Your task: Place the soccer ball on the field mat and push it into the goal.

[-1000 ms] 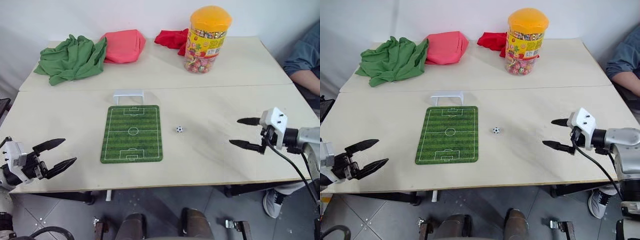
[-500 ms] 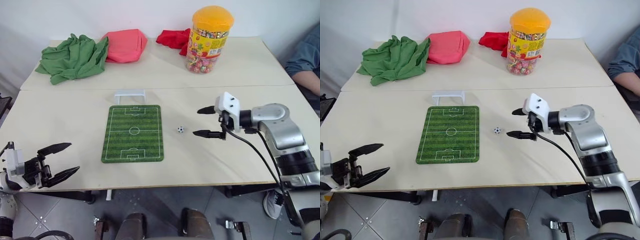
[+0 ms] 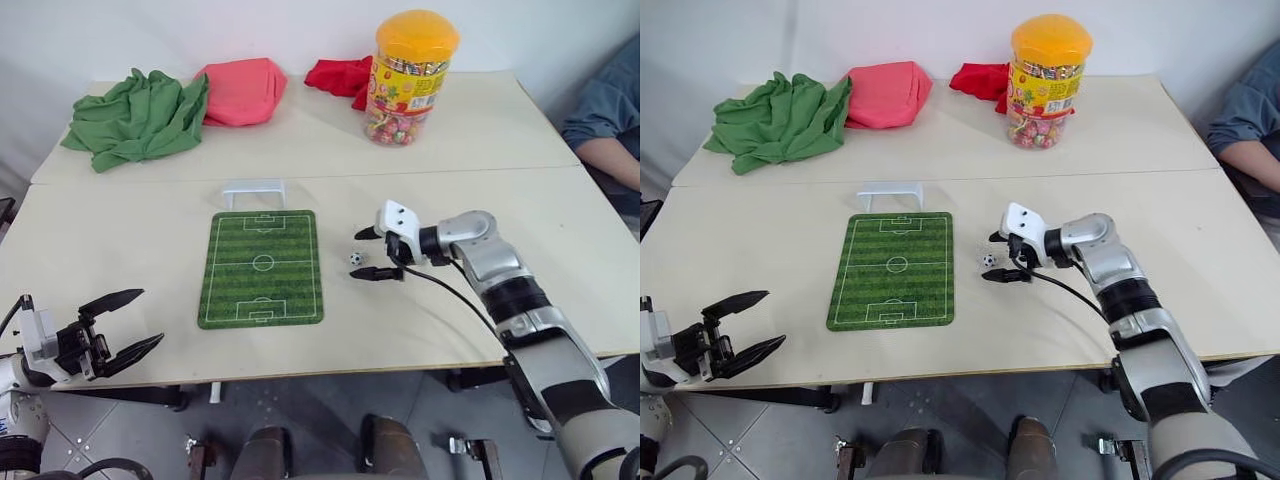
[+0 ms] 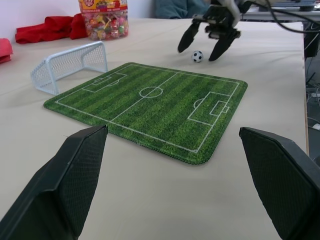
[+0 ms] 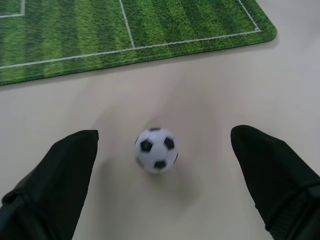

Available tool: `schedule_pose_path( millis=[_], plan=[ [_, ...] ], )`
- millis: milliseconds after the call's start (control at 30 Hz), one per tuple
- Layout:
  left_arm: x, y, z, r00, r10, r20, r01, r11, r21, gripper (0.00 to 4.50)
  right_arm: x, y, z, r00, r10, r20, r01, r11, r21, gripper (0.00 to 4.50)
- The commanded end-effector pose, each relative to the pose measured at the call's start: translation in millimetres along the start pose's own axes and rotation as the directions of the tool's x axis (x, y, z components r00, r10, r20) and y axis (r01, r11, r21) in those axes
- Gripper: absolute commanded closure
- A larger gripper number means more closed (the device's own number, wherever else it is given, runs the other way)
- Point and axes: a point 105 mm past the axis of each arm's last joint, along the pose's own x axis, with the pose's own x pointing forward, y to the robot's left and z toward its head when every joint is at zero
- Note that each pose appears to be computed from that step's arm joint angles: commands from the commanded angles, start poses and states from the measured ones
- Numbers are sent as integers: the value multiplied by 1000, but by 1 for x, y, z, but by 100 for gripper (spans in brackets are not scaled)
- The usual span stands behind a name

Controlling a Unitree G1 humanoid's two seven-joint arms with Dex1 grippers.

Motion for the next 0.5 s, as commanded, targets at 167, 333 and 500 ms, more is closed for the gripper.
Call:
schedule_pose_path(
  millis=[167,333,500],
  plan=[
    [-9,-10,6,997,-81,5,81,996,36,0,0,-5,-3,1000,-4,-10,4,1000,-25,218],
    [-10,-9,6,997,-73,3,72,997,37,0,-3,-5,3,1000,-4,13,4,999,-39,365],
    [-9,-8,8,997,-81,9,80,996,32,0,-8,-6,38,998,6,70,2,993,-119,365]
  ],
)
